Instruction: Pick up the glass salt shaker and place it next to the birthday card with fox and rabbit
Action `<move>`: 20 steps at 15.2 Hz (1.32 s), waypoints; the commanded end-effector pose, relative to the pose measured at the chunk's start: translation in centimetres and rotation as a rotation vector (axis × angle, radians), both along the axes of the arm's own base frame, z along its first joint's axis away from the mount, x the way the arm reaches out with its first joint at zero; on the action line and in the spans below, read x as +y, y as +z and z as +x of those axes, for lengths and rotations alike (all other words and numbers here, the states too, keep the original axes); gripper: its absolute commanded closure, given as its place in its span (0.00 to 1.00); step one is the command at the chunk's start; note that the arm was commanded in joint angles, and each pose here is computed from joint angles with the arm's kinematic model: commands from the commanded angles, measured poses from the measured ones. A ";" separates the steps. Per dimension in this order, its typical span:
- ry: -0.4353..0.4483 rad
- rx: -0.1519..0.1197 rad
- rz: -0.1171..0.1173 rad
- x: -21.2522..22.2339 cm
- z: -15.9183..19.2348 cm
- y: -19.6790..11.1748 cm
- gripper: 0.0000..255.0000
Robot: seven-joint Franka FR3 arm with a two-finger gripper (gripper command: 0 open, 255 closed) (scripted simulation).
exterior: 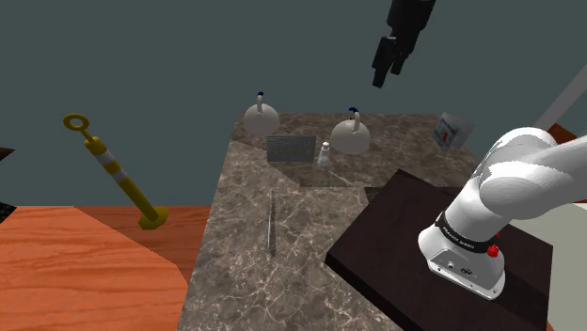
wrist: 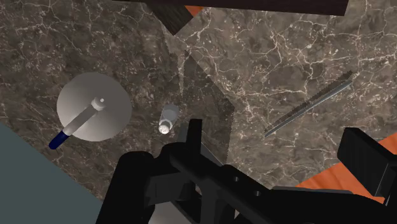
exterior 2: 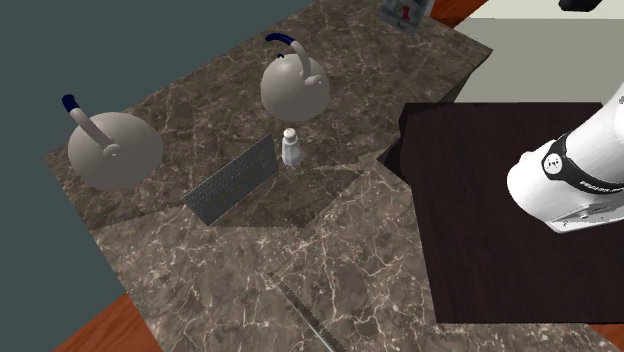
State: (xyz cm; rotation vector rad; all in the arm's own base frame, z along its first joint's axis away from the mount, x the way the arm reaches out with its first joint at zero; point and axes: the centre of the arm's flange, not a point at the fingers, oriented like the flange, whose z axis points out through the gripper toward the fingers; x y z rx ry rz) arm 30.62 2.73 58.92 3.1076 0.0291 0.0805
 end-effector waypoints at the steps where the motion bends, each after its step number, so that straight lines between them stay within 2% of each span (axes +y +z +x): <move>1: 0.000 0.000 0.000 0.0 0.0 0.0 0.00; 20: -0.005 0.025 0.067 -10.1 12.6 -19.9 0.00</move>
